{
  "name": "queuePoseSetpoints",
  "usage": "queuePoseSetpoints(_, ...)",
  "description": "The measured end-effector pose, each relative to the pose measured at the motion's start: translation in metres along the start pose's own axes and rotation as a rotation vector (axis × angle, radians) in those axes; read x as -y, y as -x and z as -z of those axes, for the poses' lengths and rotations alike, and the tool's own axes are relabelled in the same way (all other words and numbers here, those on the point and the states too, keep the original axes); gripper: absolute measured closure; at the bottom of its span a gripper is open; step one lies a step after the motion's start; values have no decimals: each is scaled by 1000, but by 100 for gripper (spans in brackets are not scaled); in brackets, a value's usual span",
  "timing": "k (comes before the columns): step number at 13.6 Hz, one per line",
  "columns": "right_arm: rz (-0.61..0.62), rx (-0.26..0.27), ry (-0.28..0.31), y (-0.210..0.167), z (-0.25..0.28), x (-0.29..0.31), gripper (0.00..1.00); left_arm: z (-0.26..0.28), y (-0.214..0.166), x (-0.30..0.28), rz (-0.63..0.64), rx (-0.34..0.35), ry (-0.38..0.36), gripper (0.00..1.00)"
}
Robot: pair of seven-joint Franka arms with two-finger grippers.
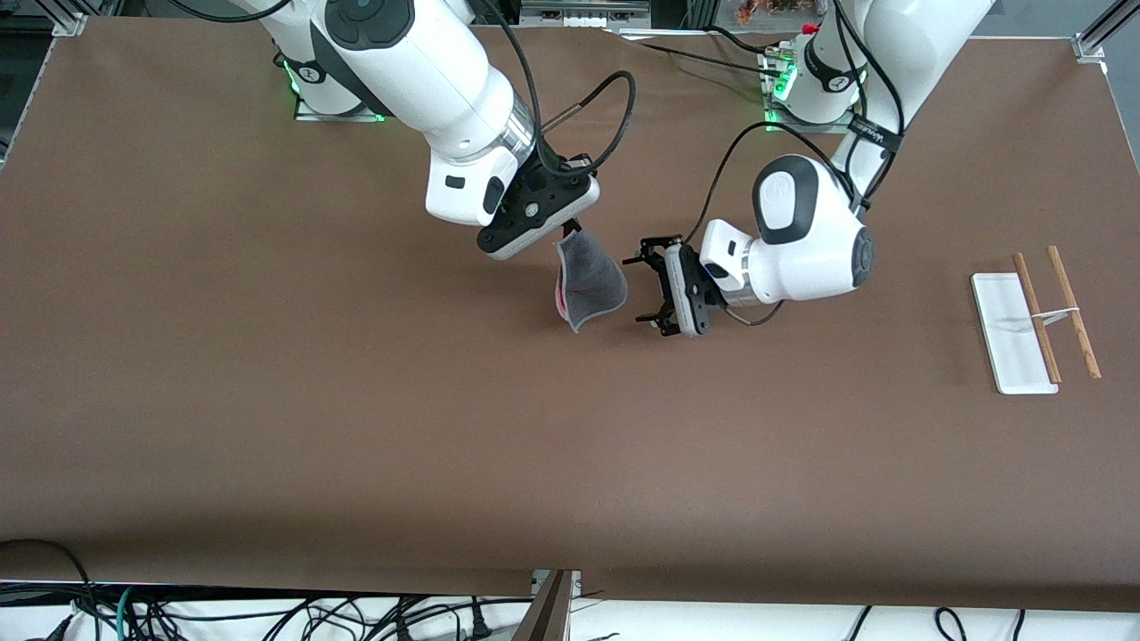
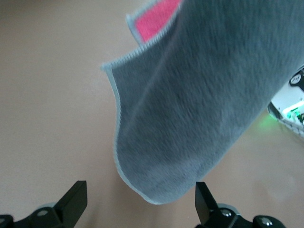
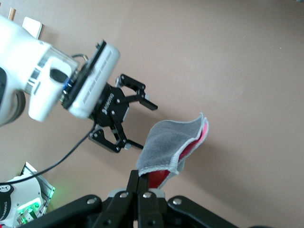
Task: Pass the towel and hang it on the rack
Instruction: 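Grasp the hanging towel end with the left gripper below the right gripper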
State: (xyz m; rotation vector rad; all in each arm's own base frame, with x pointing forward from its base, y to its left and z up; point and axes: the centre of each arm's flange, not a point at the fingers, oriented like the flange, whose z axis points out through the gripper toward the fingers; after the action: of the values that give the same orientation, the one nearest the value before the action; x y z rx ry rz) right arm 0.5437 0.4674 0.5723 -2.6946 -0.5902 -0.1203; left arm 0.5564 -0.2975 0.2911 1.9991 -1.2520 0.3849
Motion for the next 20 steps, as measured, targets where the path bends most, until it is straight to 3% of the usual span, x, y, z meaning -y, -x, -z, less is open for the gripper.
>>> queuePoseSetpoints(8, 0, -14, -5, -1, 2, 1, 99, -43, 17, -10, -7, -115, 7, 1)
queuePoseSetpoints(13, 0, -23, -8, -2, 3, 1, 99, -53, 10, -19, -15, -125, -15, 4)
queuePoseSetpoints(15, 0, -23, -8, -2, 3, 1, 99, -53, 9, -18, -31, -133, -16, 20)
queuePoseSetpoints(20, 0, -24, -8, -3, 3, 1, 99, -54, 9, -20, -82, -133, -17, 76)
